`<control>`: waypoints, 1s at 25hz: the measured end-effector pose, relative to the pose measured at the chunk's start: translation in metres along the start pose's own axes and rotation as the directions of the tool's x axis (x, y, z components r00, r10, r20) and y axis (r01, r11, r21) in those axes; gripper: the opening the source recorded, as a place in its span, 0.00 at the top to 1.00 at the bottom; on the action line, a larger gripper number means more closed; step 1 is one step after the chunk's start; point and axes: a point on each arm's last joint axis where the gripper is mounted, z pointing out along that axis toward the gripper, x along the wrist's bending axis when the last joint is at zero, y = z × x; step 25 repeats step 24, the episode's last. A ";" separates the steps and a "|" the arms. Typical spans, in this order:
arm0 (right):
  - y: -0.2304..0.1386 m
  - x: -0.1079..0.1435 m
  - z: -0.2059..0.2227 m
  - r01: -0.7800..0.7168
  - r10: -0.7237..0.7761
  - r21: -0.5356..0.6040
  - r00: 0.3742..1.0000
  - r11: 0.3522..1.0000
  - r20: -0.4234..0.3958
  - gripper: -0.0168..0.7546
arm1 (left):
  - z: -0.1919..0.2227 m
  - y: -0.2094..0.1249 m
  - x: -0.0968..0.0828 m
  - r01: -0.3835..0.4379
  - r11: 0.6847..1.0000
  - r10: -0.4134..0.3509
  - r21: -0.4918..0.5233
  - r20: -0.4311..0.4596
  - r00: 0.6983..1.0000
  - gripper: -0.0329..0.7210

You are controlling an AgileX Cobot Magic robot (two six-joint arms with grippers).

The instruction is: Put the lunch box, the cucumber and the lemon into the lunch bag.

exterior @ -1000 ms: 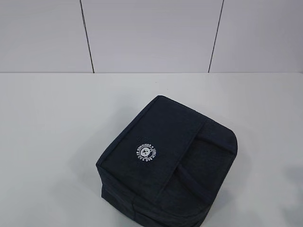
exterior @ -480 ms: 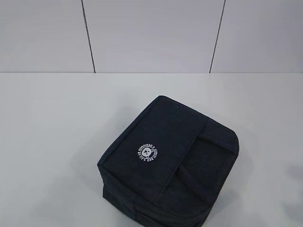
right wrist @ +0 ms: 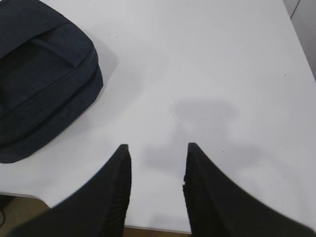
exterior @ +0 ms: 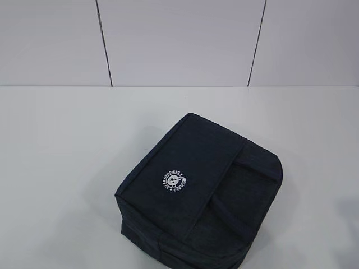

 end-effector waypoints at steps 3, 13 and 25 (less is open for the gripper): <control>0.000 0.000 0.000 0.009 -0.009 -0.001 1.000 1.000 -0.014 0.61 | 0.000 0.000 0.000 0.000 1.000 0.000 0.000 0.000 1.000 0.64; 0.000 0.000 0.000 0.010 -0.010 -0.001 1.000 1.000 -0.016 0.61 | 0.000 0.000 0.000 0.000 1.000 0.000 0.000 0.000 1.000 0.64; 0.000 0.000 0.000 0.010 -0.010 -0.001 1.000 1.000 -0.016 0.61 | 0.000 0.000 0.000 0.000 1.000 0.000 0.000 0.000 1.000 0.64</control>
